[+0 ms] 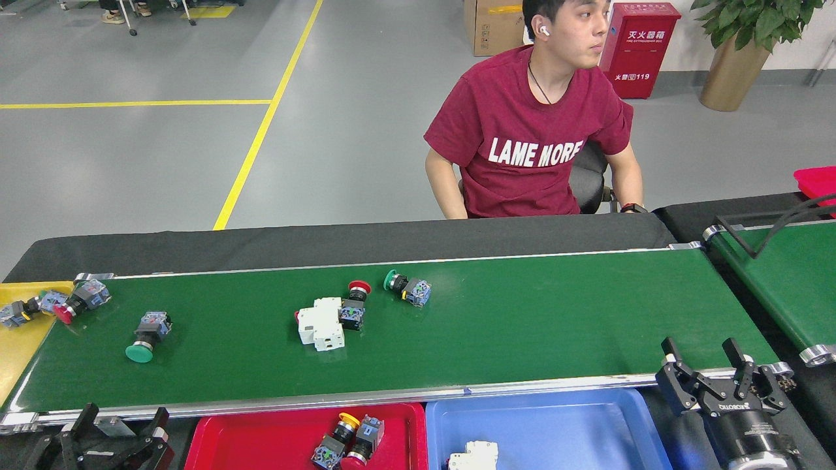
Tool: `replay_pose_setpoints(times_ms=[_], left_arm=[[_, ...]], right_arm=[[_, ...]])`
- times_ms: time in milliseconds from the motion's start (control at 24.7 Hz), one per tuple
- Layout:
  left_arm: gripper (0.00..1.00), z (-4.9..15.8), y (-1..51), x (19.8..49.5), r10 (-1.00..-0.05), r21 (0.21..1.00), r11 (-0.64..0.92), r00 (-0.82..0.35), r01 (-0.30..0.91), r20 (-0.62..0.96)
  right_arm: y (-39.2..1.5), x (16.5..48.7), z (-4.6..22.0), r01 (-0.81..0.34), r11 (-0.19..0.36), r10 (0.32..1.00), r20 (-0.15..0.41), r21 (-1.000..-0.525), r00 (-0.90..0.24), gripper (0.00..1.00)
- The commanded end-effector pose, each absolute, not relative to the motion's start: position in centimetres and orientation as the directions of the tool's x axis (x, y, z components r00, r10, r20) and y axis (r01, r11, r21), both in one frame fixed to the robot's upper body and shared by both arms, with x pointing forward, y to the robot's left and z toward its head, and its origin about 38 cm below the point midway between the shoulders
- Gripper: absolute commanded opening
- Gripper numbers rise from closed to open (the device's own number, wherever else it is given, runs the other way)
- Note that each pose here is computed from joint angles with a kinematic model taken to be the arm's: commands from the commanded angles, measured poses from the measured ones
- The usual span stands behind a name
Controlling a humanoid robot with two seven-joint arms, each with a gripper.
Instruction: Pick switch part from conveyor to tray
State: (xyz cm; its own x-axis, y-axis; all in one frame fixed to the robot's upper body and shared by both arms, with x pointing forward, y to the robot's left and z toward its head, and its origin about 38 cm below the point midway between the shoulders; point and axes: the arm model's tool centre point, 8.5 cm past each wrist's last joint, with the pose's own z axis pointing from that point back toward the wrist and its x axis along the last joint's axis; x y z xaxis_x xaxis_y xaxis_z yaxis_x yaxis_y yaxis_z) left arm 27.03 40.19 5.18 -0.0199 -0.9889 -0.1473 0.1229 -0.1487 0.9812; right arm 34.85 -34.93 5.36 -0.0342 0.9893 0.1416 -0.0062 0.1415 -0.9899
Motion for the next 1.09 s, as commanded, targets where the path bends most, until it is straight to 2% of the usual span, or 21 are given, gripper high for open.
replay_pose_setpoints(times_ms=[0, 323, 525, 768, 808, 849, 930, 970, 1051], left_arm=[[1.00, 5.4, 41.5, 28.0, -0.987, 0.980, -0.160, -0.005, 0.121, -0.161], [1.00, 5.3, 48.7, 33.7, -0.984, 0.970, -0.150, 0.065, 0.193, -0.165], [1.00, 5.0, 49.2, 36.4, -0.988, 0.970, -0.115, 0.074, 0.212, -0.133], [0.97, 4.3, 51.3, 40.2, -0.989, 0.960, -0.028, 0.134, 0.278, -0.068], [0.88, 4.3, 51.4, 40.9, -0.987, 0.957, -0.020, 0.144, 0.289, -0.065], [0.74, 4.2, 51.4, 41.2, -0.986, 0.954, -0.017, 0.155, 0.299, -0.066], [0.36, 3.2, 51.4, 41.5, -0.979, 0.949, 0.002, 0.194, 0.316, -0.063], [0.27, 2.7, 51.4, 41.4, -0.976, 0.950, 0.007, 0.211, 0.312, -0.062], [0.17, 2.7, 51.1, 41.5, -0.977, 0.965, -0.001, 0.208, 0.261, -0.057]], right_arm=[[-34.3, 35.4, 6.6, -0.009, 0.132, 0.990, 0.132, -0.991, -0.056, 0.97], [-32.1, 32.3, 6.0, -0.026, 0.149, 0.983, 0.151, -0.988, -0.100, 0.97], [-31.2, 32.4, 5.9, -0.019, 0.180, 0.979, 0.181, -0.984, -0.099, 0.97], [-30.4, 32.3, 5.7, -0.016, 0.178, 0.979, 0.179, -0.984, -0.103, 0.97], [-30.4, 32.3, 5.7, -0.016, 0.178, 0.978, 0.179, -0.984, -0.104, 0.97], [-30.4, 32.3, 5.7, -0.016, 0.178, 0.978, 0.179, -0.984, -0.104, 0.97], [-30.4, 32.3, 5.7, -0.016, 0.180, 0.978, 0.180, -0.984, -0.104, 0.97], [-30.4, 32.3, 5.7, -0.017, 0.178, 0.978, 0.179, -0.984, -0.103, 0.97], [-30.4, 32.4, 5.7, -0.017, 0.179, 0.978, 0.180, -0.984, -0.102, 0.97]])
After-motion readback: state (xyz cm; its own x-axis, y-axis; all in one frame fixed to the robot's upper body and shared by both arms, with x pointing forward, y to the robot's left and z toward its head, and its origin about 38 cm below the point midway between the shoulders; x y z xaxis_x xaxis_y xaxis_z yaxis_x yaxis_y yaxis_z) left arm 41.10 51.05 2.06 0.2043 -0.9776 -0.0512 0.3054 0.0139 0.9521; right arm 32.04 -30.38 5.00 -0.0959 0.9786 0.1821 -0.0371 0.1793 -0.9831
